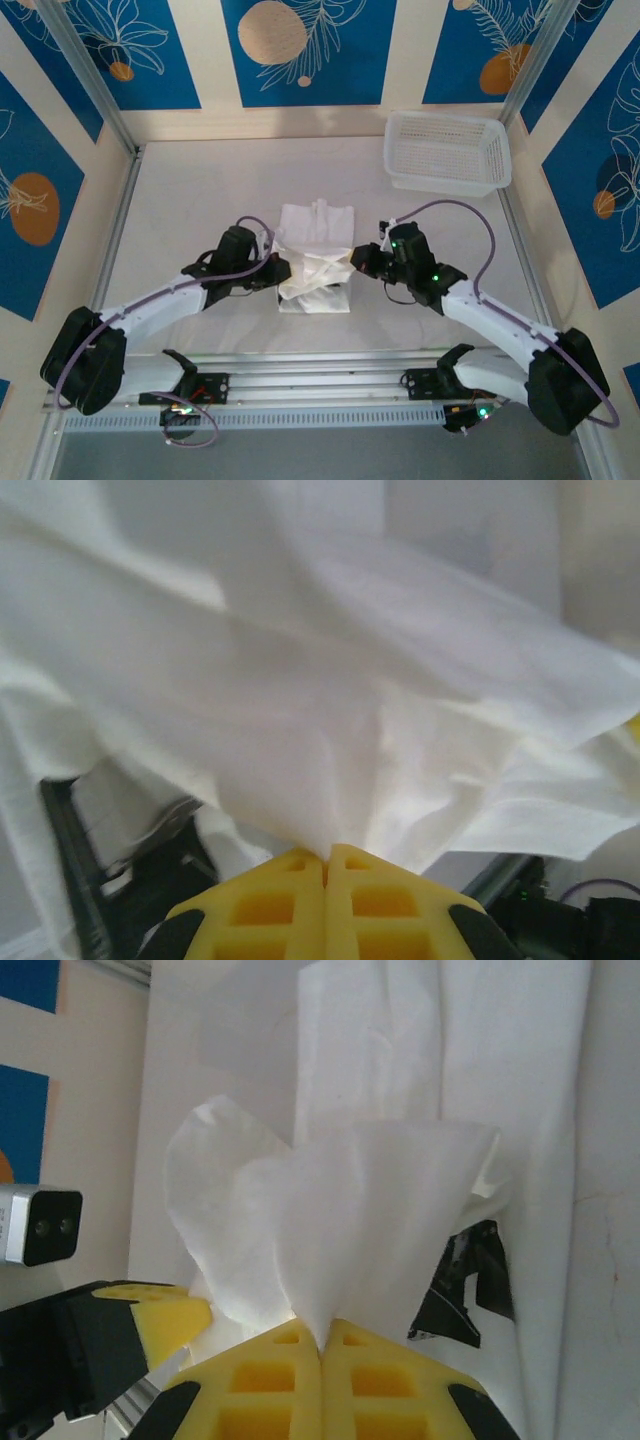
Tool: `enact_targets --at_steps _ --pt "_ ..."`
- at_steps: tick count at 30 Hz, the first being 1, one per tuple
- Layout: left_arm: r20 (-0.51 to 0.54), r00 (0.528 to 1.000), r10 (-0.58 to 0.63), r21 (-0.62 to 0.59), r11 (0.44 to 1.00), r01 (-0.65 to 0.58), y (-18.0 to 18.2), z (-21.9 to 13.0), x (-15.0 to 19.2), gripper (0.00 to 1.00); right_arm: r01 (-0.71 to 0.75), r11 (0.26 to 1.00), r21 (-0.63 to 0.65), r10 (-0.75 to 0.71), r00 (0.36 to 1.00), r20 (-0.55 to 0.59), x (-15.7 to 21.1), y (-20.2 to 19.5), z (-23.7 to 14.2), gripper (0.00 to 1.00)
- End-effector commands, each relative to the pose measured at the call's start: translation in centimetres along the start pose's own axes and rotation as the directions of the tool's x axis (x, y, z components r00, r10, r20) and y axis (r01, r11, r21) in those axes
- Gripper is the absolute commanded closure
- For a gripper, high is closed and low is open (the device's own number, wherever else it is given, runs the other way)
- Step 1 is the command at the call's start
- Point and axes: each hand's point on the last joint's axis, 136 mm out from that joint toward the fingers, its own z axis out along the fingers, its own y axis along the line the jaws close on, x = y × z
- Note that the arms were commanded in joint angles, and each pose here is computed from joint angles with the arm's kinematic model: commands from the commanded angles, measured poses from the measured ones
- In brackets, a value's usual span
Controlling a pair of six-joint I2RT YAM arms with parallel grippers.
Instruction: Fold the inside-out t-shirt
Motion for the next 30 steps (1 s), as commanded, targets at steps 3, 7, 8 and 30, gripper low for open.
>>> enact_targets --at_steps 3,7,8,30 --pt "0.082 0.995 0.063 0.022 0.998 -0.065 -2.5 1.5 -3.8 1.0 -0.118 0.989 0.086 0.108 0.988 0.112 -1.1 -2.3 0.0 1.0" --pt "0.12 0.991 0.052 -0.024 0.999 -0.049 -1.6 3.9 -6.4 1.0 -0.199 0.964 0.173 0.171 0.971 0.165 -2.3 -4.0 0.8 1.0" --pt "0.131 0.991 0.038 -0.036 0.999 -0.034 -1.1 4.4 -7.1 1.0 -0.228 0.955 0.191 0.193 0.963 0.187 -2.7 -4.4 0.9 1.0" --pt "0.301 0.953 0.043 -0.003 0.999 -0.045 0.2 7.8 -23.9 0.35 -0.289 0.933 0.213 0.245 0.946 0.21 -14.6 -11.3 2.9 0.53"
